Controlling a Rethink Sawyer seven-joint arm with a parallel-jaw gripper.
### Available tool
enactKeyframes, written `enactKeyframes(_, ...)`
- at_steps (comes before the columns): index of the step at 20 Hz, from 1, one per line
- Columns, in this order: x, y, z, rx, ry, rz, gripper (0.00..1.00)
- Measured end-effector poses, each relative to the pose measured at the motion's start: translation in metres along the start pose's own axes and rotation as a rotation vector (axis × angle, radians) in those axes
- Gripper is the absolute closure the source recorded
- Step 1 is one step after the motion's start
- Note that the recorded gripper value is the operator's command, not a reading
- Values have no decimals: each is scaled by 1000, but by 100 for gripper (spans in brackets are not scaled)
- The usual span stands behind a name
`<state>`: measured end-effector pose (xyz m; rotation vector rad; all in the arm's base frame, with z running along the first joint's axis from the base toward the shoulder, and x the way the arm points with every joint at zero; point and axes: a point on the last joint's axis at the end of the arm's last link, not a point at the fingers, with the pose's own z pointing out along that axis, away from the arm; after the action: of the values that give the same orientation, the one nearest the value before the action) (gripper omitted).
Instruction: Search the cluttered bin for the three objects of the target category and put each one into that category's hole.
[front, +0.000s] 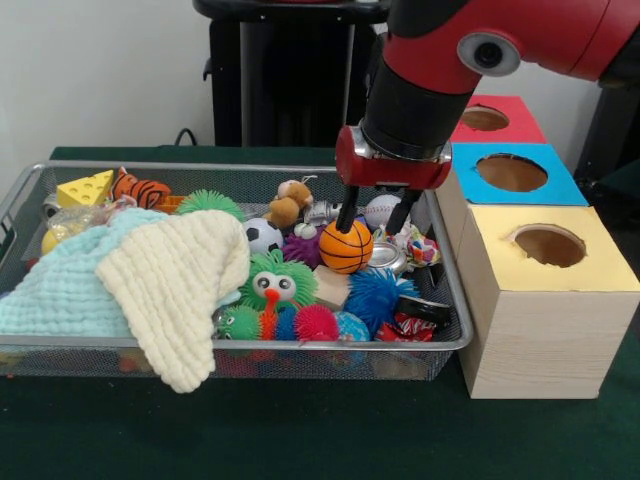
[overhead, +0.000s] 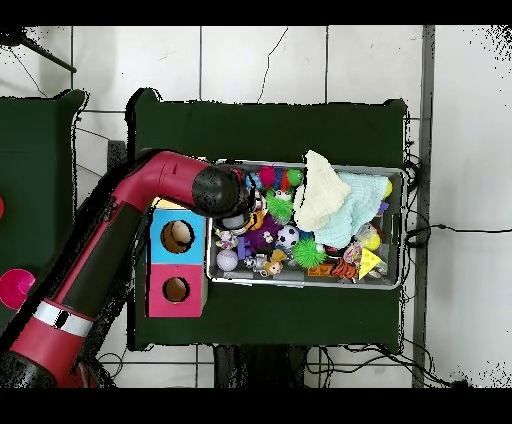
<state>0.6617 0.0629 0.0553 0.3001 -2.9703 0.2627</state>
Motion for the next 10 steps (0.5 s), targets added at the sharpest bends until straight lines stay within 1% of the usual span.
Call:
enactKeyframes(2, 1, 0, -1, 0, -3, 5, 0)
enactKeyframes(7, 9, 1, -2, -7, -13, 30, 0)
enactKeyframes(9, 12, -2, 0, -8, -26, 45, 0)
enactKeyframes(10, 12, -4, 2, -9, -41, 56, 0)
